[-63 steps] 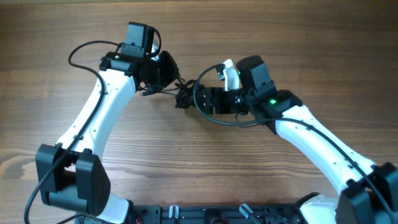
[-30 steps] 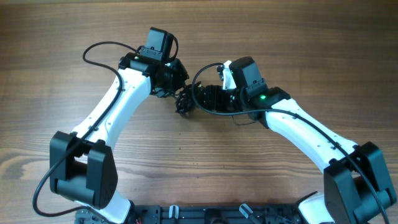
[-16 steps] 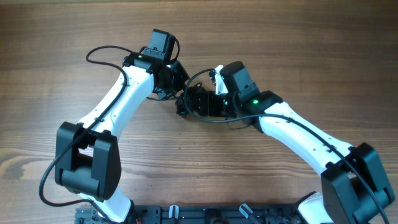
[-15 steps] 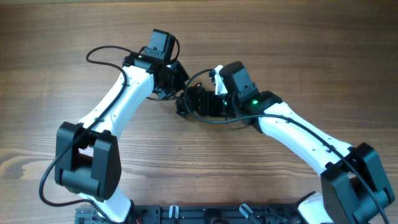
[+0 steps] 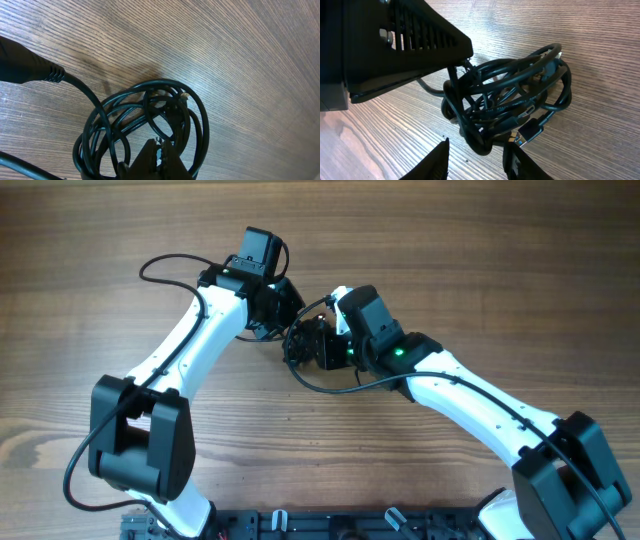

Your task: Untangle cables

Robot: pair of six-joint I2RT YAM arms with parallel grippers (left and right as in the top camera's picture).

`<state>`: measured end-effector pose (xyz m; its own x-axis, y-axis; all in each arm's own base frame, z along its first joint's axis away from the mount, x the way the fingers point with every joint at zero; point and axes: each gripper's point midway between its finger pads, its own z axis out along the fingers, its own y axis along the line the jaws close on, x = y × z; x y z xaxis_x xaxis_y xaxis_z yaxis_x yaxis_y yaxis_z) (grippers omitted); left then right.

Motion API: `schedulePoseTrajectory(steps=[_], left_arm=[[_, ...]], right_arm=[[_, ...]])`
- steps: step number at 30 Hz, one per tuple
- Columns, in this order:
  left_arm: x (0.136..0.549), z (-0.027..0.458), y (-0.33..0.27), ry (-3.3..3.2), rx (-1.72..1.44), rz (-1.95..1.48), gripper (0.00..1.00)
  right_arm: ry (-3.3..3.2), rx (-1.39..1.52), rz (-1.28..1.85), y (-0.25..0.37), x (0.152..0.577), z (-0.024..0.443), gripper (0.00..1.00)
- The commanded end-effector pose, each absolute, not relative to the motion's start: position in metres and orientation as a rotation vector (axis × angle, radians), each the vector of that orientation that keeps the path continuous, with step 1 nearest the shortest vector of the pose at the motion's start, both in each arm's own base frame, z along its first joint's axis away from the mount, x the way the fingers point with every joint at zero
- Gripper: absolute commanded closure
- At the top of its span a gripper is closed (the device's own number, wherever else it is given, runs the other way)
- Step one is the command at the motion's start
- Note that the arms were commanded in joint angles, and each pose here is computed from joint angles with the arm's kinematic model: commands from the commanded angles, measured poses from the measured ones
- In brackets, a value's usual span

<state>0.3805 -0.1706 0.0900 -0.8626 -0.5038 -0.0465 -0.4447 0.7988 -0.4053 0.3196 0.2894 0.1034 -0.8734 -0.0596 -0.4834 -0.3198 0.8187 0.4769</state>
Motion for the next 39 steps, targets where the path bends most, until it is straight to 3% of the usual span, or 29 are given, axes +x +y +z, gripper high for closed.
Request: schedulePoseTrajectory(steps=[1, 9, 14, 22, 28, 31, 35, 39], left_arm=[[0.376, 0.075, -0.169, 2.87, -0.78, -0.563, 0.93], [0.376, 0.076, -0.169, 2.867, -0.779, -0.564, 0.94], [0.376, 0.076, -0.169, 2.867, -0.779, -0.564, 0.94], [0.376, 0.076, -0.169, 2.867, -0.779, -0.564, 0.93], [0.376, 0.076, -0.169, 2.867, -0.779, -0.564, 0.94], [0.376, 0.076, -0.169, 2.867, -0.779, -0.564, 0.94], [0.376, 0.076, -0.169, 2.867, -0.779, -0.564, 0.93], [0.376, 0.076, -0.169, 2.867, -0.779, -0.564, 0.93]], right_arm=[[2.546, -0.29, 0.741, 0.288, 0.322, 0.098, 0.63], [2.56, -0.3, 0.752, 0.295, 0.314, 0.096, 0.66], [2.672, -0.023, 0.87, 0.297, 0.302, 0.093, 0.65], [2.753, 0.036, 0.867, 0.314, 0.272, 0.085, 0.67], [2.67, 0.317, 0.638, 0.312, 0.28, 0.066, 0.7], [2.641, 0.348, 0.632, 0.318, 0.291, 0.052, 0.66], [2.572, 0.379, 0.555, 0.309, 0.305, 0.05, 0.74], [2.524, 0.397, 0.525, 0.305, 0.313, 0.053, 0.75]])
